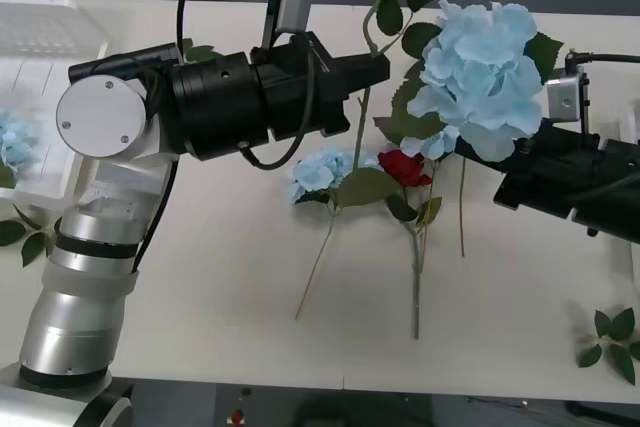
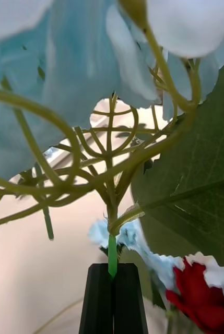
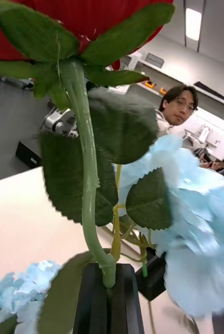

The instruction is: Put the red flowers into the right box and the blue flowers into the left box

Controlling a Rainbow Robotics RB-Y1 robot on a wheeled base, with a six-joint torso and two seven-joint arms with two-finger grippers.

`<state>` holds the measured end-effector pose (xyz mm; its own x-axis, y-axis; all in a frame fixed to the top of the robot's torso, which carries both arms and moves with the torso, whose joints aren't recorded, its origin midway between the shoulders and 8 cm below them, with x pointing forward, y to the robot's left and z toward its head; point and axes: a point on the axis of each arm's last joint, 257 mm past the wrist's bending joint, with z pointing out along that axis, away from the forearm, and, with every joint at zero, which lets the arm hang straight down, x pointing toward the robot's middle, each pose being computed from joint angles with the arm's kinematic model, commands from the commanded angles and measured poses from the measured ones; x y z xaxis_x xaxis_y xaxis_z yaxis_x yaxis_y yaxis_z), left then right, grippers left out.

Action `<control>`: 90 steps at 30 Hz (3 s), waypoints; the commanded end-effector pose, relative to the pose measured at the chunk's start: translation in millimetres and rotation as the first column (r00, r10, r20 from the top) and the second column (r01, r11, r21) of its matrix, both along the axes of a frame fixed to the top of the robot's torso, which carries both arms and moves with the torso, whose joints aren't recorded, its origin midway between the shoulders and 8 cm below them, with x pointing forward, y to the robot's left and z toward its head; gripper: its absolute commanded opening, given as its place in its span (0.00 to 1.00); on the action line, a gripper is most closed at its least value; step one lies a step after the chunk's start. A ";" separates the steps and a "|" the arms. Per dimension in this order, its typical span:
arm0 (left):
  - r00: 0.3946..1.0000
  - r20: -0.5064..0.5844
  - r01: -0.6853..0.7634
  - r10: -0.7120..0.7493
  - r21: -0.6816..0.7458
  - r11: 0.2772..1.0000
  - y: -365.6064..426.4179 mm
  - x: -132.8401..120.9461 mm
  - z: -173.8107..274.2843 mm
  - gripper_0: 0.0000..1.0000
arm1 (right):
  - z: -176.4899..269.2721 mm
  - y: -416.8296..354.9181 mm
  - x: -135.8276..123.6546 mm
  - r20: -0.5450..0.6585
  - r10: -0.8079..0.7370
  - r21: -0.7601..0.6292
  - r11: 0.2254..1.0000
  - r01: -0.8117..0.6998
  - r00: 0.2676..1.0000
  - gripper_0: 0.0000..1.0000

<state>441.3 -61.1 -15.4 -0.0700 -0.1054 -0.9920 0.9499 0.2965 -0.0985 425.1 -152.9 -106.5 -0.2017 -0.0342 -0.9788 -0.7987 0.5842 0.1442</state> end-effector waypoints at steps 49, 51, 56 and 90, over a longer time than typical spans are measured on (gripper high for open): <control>0.989 0.148 -0.023 0.017 0.036 0.999 -74.4 -20.0 -3.5 0.00 | -73.4 -124.9 3.9 -0.390 -0.143 -0.211 0.975 0.063 0.910 0.66; 0.989 0.148 -0.023 0.017 0.036 0.999 -74.4 -20.0 -3.5 0.00 | -65.6 -116.6 3.6 -0.343 -0.098 -0.204 0.979 0.028 0.934 0.66; 0.989 0.148 -0.023 0.017 0.036 0.999 -74.4 -20.0 -3.5 0.00 | -43.0 -92.2 0.5 -0.198 0.033 -0.190 0.979 -0.071 0.980 0.67; 0.989 0.148 -0.023 0.017 0.036 0.999 -74.4 -20.0 -3.5 0.00 | -40.3 40.8 -28.2 0.024 0.229 0.150 0.962 -0.230 0.973 0.70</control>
